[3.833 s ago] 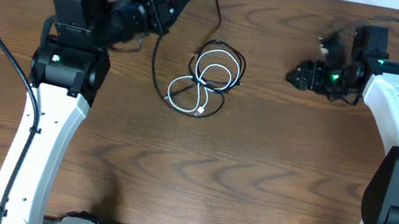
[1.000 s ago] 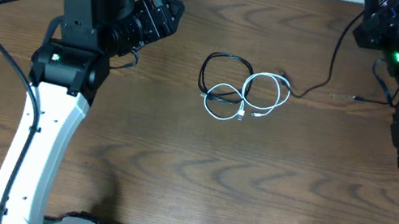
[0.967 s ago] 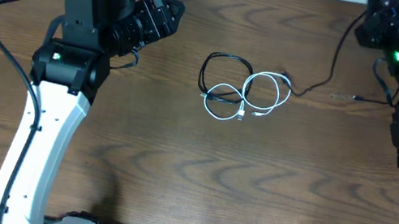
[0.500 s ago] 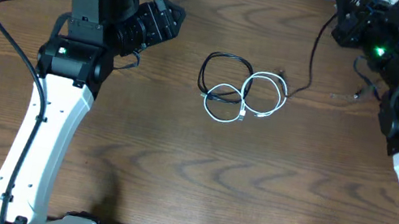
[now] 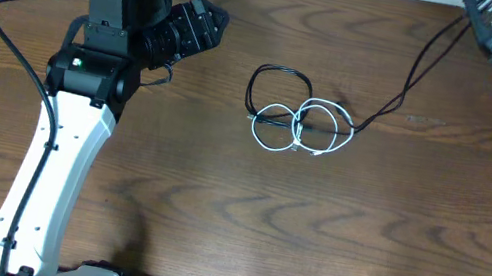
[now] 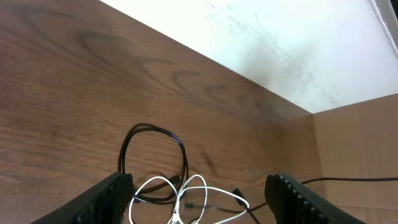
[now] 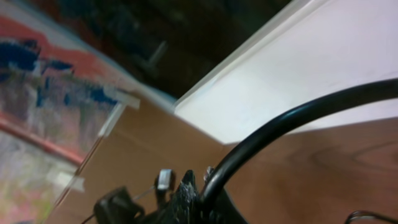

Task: Untangle cables
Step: 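Drag the black cable to the upper right with the right gripper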

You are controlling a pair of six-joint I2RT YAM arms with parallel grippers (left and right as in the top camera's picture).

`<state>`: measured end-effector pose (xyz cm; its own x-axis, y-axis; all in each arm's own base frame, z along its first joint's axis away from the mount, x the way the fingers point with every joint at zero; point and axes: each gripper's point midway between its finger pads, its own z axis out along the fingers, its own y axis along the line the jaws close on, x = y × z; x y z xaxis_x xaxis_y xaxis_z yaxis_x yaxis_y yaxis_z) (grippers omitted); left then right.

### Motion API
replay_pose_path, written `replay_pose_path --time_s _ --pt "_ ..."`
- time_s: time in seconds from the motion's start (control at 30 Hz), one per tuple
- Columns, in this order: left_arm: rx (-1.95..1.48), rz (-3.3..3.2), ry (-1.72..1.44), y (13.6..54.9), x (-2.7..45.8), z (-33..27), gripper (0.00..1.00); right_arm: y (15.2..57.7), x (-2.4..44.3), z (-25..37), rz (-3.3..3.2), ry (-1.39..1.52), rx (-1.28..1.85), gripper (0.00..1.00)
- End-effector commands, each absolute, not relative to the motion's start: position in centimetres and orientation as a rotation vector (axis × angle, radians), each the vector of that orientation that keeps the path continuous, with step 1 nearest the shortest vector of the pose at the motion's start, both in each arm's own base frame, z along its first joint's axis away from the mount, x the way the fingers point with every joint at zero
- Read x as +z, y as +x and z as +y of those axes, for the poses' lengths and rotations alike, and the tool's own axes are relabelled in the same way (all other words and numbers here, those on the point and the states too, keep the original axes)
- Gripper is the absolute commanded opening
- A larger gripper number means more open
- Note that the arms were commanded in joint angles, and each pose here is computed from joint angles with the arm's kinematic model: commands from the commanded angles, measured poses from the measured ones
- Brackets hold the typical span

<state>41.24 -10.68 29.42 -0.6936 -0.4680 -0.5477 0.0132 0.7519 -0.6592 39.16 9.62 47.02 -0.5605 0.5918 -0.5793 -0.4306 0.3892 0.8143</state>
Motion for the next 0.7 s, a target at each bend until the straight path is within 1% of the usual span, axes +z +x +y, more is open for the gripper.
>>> replay_pose_path --time_s 0.0,0.07,0.1,0.17,0.23,0.37,0.47,0.57,0.63,0.67 --pt "-0.826 2.208 -0.328 41.5 29.5 -10.6 0.73 37.8 47.5 11.7 1.722 0.081 1.373 0.01" --pt "-0.825 2.21 -0.329 41.4 29.4 -10.5 0.73 38.4 46.1 11.1 1.758 0.124 1.314 0.01" --pt "-0.822 2.223 -0.336 41.3 29.2 -10.5 0.79 38.9 45.0 10.6 1.787 0.154 1.251 0.01" --pt "-0.809 2.25 -0.354 40.9 28.6 -10.3 0.86 39.5 44.2 9.7 1.8 0.174 1.161 0.01" --pt "-0.807 2.273 -0.365 40.6 28.1 -10.3 0.91 39.5 44.4 9.0 1.787 0.178 1.113 0.01" --pt "-0.801 2.317 -0.385 39.9 27.3 -10.2 0.93 37.7 45.4 9.4 1.787 0.167 1.135 0.01" --pt "-0.801 2.32 -0.386 39.9 27.3 -10.2 0.94 36.5 45.9 10.3 1.803 0.198 1.254 0.01" --pt "-0.801 2.32 -0.386 39.9 27.3 -10.2 0.95 35.9 47.1 11.3 1.774 0.16 1.331 0.01" --pt "-0.801 2.32 -0.387 39.9 27.3 -10.2 0.95 35.9 48.9 10.7 1.703 0.108 1.31 0.01" --pt "-0.801 2.32 -0.387 39.9 27.3 -10.2 0.95 36.3 49.1 9.5 1.682 0.103 1.234 0.01"
